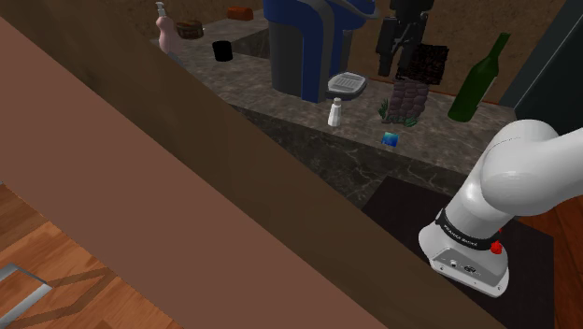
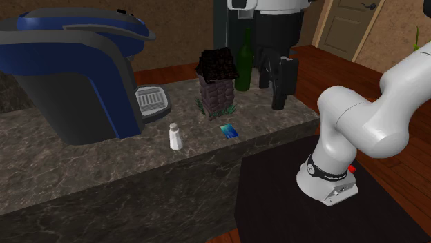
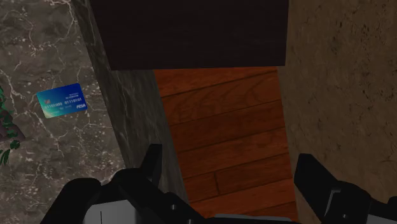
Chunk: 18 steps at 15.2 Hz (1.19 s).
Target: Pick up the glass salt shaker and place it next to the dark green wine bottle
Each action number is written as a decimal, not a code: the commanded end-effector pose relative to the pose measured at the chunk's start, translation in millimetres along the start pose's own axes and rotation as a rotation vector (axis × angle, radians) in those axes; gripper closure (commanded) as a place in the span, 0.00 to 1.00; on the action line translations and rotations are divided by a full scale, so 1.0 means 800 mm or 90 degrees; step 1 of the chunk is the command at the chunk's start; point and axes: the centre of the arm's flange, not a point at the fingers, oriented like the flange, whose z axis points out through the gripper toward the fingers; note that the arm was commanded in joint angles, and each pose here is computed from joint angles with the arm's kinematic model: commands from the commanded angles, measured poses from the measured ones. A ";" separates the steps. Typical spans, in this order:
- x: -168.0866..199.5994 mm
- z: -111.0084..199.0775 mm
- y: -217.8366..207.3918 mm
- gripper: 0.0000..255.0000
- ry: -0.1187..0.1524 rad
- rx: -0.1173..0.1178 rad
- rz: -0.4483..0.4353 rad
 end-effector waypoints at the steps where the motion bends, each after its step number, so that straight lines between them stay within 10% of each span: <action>1: 0.000 0.000 0.000 0.00 0.000 0.000 0.000; 18: 0.189 0.132 0.147 0.00 0.035 0.008 0.071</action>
